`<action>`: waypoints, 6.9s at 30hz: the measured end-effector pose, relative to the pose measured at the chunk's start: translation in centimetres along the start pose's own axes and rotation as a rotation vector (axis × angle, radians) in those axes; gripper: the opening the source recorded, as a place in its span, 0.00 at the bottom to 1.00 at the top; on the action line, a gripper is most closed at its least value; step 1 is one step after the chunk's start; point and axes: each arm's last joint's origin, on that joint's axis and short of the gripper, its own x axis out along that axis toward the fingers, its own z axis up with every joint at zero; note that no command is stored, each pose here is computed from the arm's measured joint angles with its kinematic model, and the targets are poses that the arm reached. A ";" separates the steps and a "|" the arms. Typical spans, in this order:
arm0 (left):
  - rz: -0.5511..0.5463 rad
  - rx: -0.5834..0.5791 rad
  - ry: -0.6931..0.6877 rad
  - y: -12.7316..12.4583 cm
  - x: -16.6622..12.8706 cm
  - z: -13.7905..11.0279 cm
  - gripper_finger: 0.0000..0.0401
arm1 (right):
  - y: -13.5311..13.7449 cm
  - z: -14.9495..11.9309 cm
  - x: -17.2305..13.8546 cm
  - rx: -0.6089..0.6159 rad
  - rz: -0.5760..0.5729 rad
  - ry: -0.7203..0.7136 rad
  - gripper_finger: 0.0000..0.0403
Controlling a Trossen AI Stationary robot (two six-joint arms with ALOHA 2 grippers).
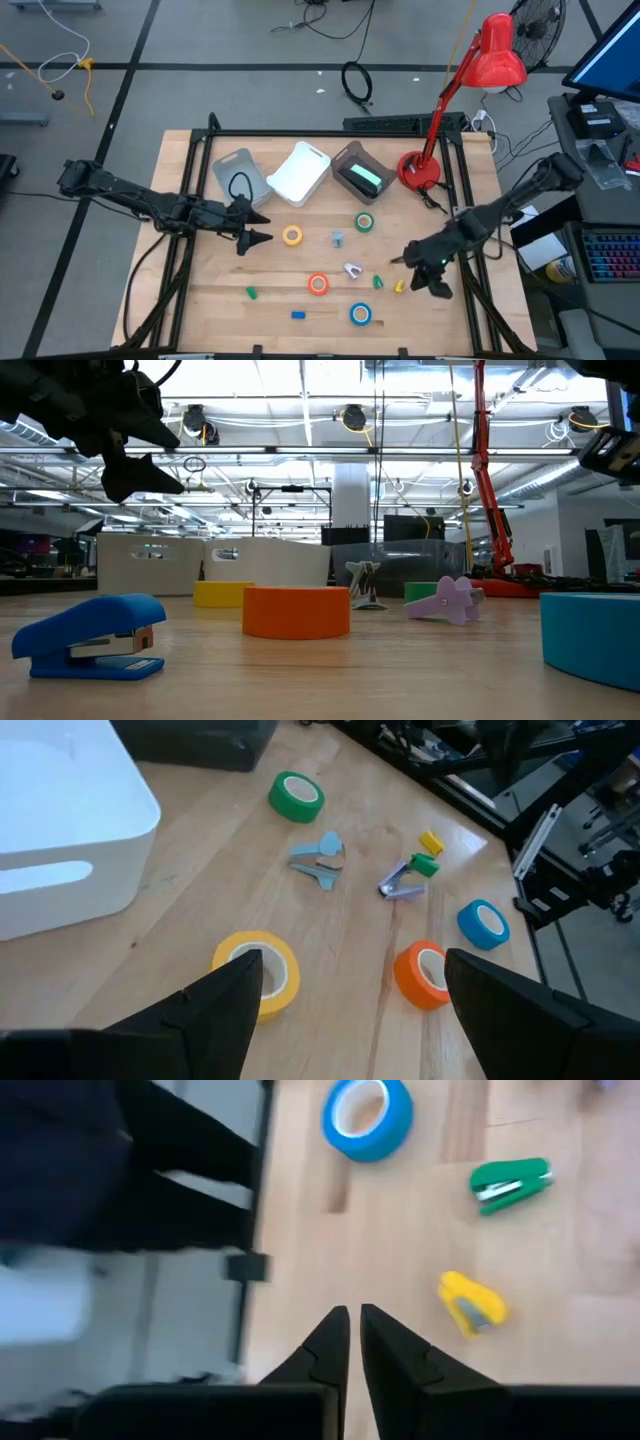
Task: Pick and place Stapler, Stapler remover, tape
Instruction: Put the small yellow stapler into the black bin
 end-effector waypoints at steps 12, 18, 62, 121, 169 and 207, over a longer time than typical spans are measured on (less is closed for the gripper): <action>0.007 -0.053 0.010 0.1 0.0 -0.1 0.78 | -1.3 0.5 3.1 -0.444 -0.213 0.098 0.05; 0.006 -0.083 0.010 0.1 0.0 -0.1 0.77 | -1.3 0.5 3.2 -0.700 -0.202 0.134 0.05; 0.018 -0.091 0.030 0.2 0.0 -0.3 0.77 | -3.2 0.3 7.9 -0.572 -0.193 0.275 0.53; 0.012 -0.069 0.043 0.2 0.0 -0.4 0.79 | -6.3 6.6 -4.4 -0.277 -0.576 -0.523 0.16; 0.037 -0.052 0.017 0.3 0.0 -0.3 0.79 | -20.6 8.6 -8.6 0.396 -1.006 -0.267 0.16; 0.038 -0.056 0.015 0.3 0.0 -0.2 0.82 | -20.6 8.0 -8.7 0.449 -1.004 -0.228 0.31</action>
